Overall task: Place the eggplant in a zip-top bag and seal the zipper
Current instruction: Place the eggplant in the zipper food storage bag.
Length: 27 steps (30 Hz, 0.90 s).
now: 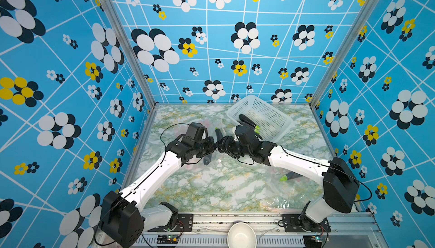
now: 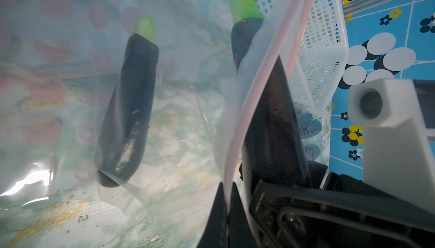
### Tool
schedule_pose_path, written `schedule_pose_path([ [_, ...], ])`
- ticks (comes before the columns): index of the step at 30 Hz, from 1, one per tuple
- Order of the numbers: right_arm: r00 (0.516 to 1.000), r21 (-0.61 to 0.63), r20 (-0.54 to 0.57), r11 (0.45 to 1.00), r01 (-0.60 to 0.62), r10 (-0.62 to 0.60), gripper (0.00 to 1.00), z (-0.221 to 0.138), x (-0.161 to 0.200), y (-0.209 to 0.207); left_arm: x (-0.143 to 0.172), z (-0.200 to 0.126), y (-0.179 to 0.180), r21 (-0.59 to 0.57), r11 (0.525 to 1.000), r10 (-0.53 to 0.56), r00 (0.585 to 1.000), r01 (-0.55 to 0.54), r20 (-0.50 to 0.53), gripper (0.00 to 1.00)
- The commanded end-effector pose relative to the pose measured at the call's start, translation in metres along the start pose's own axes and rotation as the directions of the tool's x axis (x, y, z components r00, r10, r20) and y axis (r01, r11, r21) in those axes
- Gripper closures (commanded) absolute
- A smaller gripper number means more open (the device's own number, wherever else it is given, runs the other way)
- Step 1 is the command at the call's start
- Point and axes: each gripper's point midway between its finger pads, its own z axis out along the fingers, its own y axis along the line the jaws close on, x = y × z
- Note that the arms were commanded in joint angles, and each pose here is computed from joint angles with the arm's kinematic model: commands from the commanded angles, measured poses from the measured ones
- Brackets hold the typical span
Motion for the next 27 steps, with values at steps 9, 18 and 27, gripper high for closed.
schedule_pose_path([
  [9, 0.998, 0.005, 0.034, 0.999, 0.053, -0.053, 0.35, -0.013, -0.01, 0.012, -0.002, -0.011, -0.007, 0.016, 1.0, 0.013, 1.0, -0.014, 0.022, 1.0],
  [18, 0.984, 0.04, 0.107, 0.99, 0.139, -0.142, 0.35, -0.046, -0.028, 0.021, -0.004, -0.017, -0.008, 0.015, 1.0, 0.019, 0.999, -0.019, 0.038, 1.0],
  [27, 0.937, 0.098, 0.247, 0.968, 0.231, -0.248, 0.36, -0.102, -0.075, 0.016, -0.011, -0.032, -0.014, 0.012, 0.999, 0.037, 0.997, -0.038, 0.067, 1.0],
])
